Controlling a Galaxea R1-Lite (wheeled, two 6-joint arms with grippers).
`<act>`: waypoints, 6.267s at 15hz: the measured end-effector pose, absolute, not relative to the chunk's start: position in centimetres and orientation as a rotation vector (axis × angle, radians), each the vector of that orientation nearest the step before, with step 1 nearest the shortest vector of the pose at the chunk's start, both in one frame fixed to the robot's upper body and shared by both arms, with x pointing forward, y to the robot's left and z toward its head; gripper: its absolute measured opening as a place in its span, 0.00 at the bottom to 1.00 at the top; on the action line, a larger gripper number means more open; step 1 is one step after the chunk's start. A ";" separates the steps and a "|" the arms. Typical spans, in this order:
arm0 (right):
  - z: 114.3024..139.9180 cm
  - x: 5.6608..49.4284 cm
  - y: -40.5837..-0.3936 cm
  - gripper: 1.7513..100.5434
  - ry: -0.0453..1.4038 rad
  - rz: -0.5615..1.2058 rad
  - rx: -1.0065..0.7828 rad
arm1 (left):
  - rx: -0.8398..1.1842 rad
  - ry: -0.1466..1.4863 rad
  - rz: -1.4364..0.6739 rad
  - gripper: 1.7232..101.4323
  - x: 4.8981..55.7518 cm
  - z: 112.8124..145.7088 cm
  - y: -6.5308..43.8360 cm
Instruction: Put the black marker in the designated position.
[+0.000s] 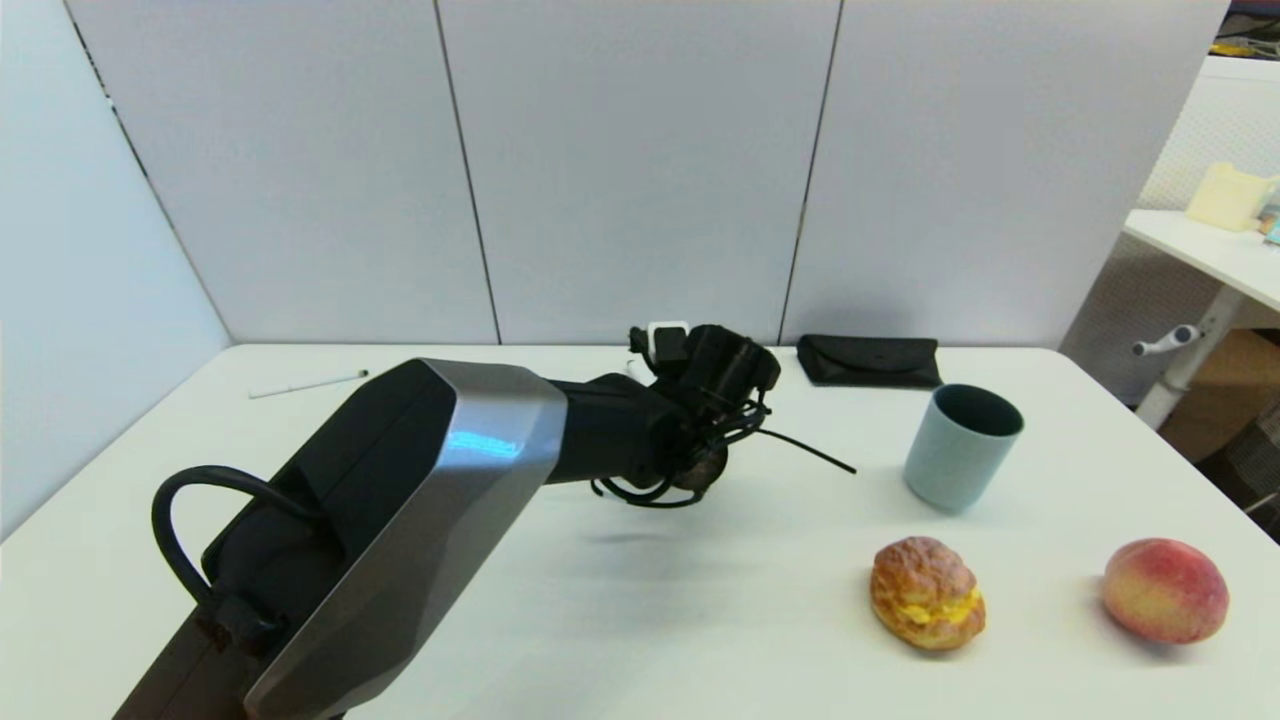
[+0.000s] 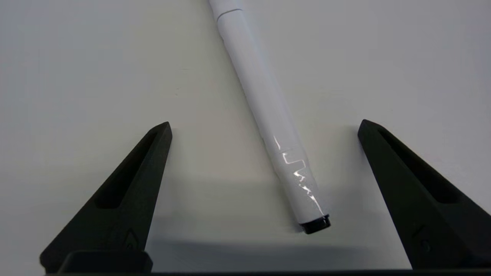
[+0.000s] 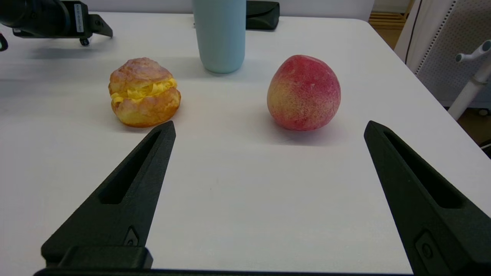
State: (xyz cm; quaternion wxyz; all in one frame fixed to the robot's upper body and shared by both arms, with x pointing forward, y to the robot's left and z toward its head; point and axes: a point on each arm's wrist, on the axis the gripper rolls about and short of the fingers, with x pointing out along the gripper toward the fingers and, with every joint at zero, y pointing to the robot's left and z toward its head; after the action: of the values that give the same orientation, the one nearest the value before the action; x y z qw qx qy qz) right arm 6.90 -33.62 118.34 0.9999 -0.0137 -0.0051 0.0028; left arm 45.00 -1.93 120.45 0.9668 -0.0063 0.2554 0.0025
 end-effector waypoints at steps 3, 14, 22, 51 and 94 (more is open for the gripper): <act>118.3 6.9 -33.6 0.97 -0.010 0.007 -0.027 | -0.011 0.518 0.004 0.96 45.0 120.3 -2.0; 118.3 6.9 -33.6 0.97 -0.010 0.006 -0.027 | 0.041 0.531 -0.019 0.40 45.0 119.8 -2.1; 118.3 6.9 -33.6 0.97 -0.010 0.006 -0.027 | 0.045 0.536 -0.037 0.13 44.6 121.2 -1.7; 118.3 6.9 -33.6 0.97 -0.010 0.006 -0.027 | 0.055 0.420 0.356 0.13 23.8 130.8 36.4; 118.3 6.9 -33.6 0.97 -0.010 0.006 -0.027 | 0.148 0.180 0.046 0.90 16.4 136.3 34.2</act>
State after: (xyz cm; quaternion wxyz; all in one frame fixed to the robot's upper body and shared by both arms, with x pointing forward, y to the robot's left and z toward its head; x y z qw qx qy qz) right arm 6.90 -33.62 118.34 0.9999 -0.0137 -0.0051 0.0030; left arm 16.35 34.17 136.33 0.9930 0.0740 0.0896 0.0228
